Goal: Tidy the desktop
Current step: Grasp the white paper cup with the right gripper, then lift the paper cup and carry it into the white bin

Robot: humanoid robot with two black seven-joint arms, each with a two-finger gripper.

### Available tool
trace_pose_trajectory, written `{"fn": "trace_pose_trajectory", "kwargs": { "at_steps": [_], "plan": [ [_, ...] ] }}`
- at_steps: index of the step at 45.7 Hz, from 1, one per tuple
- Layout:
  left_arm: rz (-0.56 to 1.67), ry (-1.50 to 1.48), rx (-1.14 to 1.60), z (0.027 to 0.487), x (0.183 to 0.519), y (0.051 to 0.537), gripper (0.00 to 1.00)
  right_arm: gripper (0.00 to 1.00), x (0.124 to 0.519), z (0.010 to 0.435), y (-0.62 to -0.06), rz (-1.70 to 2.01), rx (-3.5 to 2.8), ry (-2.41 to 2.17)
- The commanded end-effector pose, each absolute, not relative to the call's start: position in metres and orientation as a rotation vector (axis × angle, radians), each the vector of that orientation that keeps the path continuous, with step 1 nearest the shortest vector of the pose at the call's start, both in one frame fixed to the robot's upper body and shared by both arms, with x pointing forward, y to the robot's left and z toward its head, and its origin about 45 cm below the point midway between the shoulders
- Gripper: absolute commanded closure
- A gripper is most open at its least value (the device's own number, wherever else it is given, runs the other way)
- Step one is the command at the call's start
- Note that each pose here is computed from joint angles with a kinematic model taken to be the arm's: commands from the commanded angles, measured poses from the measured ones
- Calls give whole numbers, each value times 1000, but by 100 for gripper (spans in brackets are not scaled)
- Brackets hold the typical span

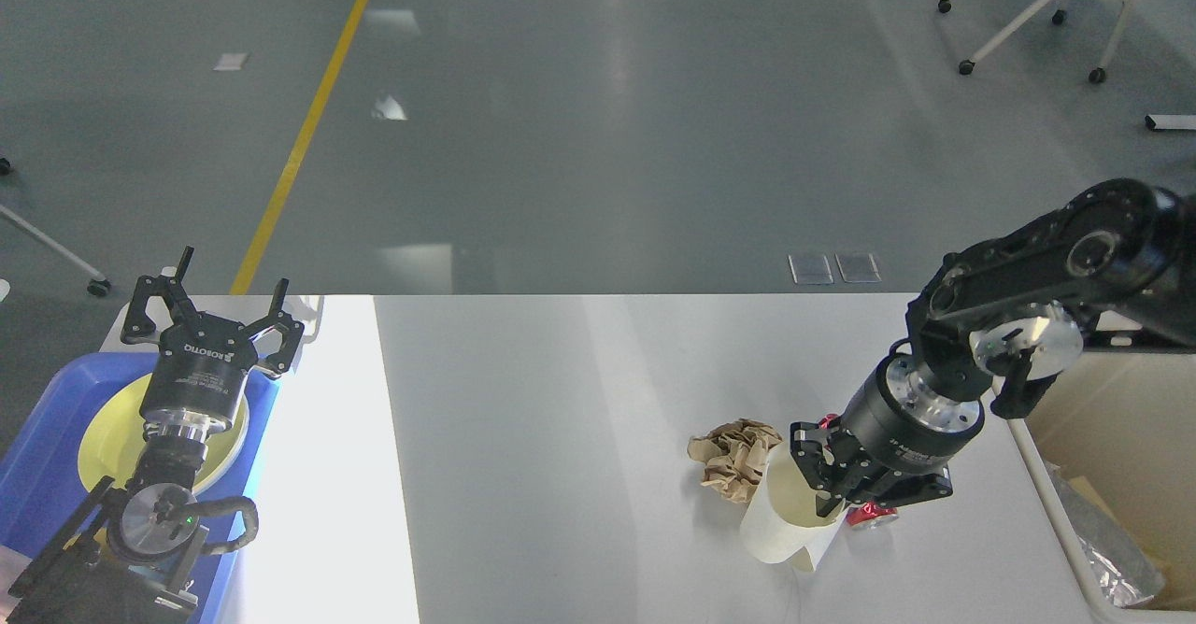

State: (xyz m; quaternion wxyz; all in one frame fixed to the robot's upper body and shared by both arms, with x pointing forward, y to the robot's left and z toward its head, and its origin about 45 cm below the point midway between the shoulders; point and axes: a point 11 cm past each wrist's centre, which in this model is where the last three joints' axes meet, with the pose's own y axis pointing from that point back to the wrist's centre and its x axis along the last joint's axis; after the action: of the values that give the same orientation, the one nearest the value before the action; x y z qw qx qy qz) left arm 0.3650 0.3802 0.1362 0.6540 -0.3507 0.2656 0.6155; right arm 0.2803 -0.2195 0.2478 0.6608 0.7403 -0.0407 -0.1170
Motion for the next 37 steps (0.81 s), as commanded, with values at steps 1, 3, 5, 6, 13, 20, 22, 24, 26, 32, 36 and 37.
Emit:
{"fn": "trace_pose_trajectory", "kwargs": {
  "at_steps": [1, 3, 5, 6, 13, 20, 22, 24, 26, 32, 36, 37],
  "plan": [
    [1396, 603, -794, 136, 365, 380, 3, 100, 301, 299, -236, -213, 1658, -180],
    [1396, 603, -794, 136, 365, 380, 3, 100, 305, 314, -240, -192, 1646, -208],
    [1396, 603, -794, 136, 365, 380, 3, 100, 309, 330, -245, -170, 1636, -232],
    [1396, 603, -794, 136, 365, 380, 3, 100, 310, 336, -247, -165, 1631, -239],
    [1396, 603, -794, 136, 365, 380, 3, 100, 308, 377, -260, -138, 1604, -270],
    [1396, 603, -794, 136, 365, 380, 3, 100, 307, 378, -265, -143, 1593, -279],
    [1396, 603, -794, 136, 365, 380, 3, 100, 307, 378, -266, -144, 1592, -280],
    [1396, 603, -794, 136, 365, 380, 3, 100, 308, 378, -267, -142, 1591, -285],
    [1396, 603, -794, 136, 365, 380, 3, 100, 308, 379, -268, -142, 1590, -291],
    [1395, 602, -796, 136, 365, 380, 3, 100, 313, 376, -293, -188, 1583, -375],
    [1396, 602, -795, 136, 365, 380, 3, 100, 320, 365, -317, -231, 1559, -419],
    [1396, 602, -795, 136, 365, 380, 3, 100, 322, 363, -323, -239, 1551, -433]
  ]
}}
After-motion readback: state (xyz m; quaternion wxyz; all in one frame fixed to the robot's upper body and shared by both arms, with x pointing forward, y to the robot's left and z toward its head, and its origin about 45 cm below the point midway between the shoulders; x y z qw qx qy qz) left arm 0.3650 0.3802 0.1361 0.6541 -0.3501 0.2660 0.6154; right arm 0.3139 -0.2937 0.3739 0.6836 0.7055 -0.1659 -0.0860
